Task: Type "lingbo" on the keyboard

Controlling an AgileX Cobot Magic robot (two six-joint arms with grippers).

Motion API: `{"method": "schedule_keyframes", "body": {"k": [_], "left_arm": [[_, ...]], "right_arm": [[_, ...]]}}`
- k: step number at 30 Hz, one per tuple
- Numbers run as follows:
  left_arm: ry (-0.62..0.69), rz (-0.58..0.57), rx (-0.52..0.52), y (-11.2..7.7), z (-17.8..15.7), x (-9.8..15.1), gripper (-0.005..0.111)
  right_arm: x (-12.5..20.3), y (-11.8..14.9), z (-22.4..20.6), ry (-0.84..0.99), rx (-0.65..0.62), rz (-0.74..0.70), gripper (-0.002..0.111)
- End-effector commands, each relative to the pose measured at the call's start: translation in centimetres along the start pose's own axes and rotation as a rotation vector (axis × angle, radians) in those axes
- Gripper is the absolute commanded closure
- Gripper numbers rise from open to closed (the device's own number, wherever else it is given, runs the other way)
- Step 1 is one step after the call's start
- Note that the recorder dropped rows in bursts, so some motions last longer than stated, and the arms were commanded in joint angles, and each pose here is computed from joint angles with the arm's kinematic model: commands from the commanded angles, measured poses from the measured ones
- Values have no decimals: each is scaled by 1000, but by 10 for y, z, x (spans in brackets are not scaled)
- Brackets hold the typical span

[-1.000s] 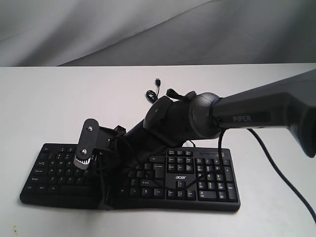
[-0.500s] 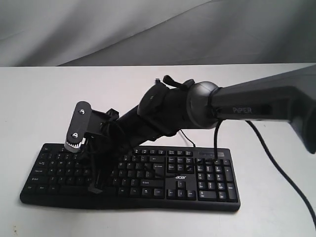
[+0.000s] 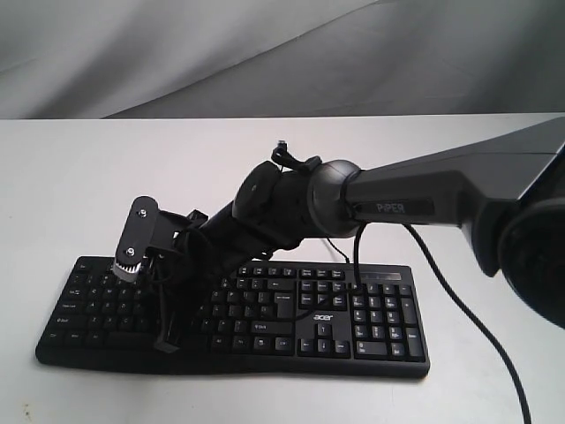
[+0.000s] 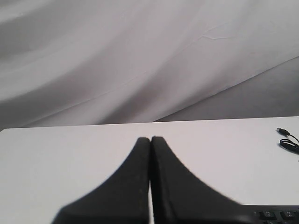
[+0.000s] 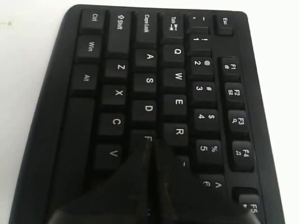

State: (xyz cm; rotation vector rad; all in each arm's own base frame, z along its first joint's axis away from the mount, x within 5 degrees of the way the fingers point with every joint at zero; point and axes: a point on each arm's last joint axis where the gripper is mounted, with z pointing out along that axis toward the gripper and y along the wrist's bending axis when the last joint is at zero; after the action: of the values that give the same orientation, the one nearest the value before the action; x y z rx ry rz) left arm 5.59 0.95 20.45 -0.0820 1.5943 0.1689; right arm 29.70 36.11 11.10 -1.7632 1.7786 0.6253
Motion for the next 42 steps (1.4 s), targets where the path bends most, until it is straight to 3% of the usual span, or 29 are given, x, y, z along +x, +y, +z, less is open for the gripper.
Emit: {"method": "schedule_keyframes", "body": {"k": [1,15,24,42], "left_arm": [[-10,-2,7,-1,0,0,106],[-10,-2,7,-1,0,0,106],[-10,-2,7,-1,0,0,106],[-10,-2,7,-1,0,0,106]], "right_arm": [[-4,3,-2,-4,-21,-18,108],[6,3,6,23,-39,-15,108],[-13,6,-18,18,-49,-35,108],[-2,12,-7,61,-107,-23,108]]}}
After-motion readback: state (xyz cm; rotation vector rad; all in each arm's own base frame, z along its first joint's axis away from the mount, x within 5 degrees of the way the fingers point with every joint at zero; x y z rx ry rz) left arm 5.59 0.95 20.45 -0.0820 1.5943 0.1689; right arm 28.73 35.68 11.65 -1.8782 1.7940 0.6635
